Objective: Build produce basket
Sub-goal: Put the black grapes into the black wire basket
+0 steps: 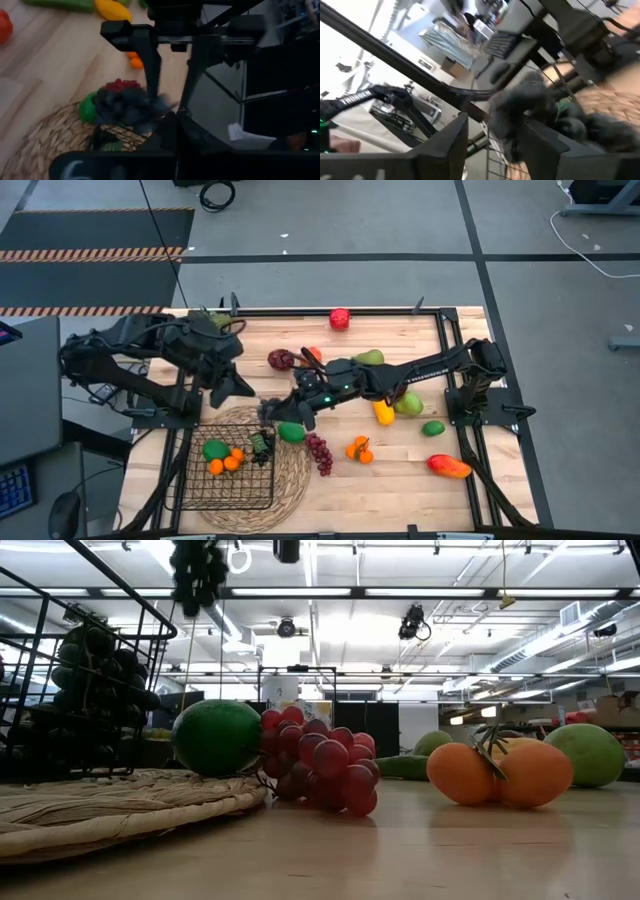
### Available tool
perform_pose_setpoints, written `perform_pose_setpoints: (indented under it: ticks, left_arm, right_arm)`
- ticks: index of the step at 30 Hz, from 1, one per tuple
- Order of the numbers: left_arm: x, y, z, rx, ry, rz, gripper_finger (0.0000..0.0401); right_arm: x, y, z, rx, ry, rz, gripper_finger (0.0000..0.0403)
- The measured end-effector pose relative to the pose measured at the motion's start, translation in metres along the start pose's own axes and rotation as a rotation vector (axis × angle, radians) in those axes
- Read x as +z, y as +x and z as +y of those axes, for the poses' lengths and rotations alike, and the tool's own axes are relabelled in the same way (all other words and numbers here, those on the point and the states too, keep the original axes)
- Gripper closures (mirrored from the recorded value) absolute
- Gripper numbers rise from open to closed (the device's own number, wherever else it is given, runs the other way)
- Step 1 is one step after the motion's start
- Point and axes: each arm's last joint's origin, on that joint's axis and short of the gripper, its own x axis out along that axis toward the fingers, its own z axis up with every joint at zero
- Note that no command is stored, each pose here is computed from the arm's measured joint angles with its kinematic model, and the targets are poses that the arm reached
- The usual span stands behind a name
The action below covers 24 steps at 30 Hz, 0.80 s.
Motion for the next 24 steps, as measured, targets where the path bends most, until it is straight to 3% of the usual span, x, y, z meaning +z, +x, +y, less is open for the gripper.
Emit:
perform_pose_setpoints:
  ticks: [11, 20, 24]
  left_arm:
    - [-0.022, -0.037, -0.007, -0.125, -0.1, -0.019, 0.04]
    - [-0.037, -0.035, -0.018, -0.153, -0.086, 0.071, 0.0399]
    - [-0.046, -0.029, -0.02, -0.117, -0.058, 0.155, 0.0369]
  right_arm:
    - [0.004, -0.002, -0.009, -0.008, 0.013, 0.06, 0.0201]
    - [0.016, -0.007, -0.02, 0.054, 0.037, 0.129, 0.0201]
    - [0.02, -0.01, -0.026, 0.075, 0.093, 0.178, 0.0203]
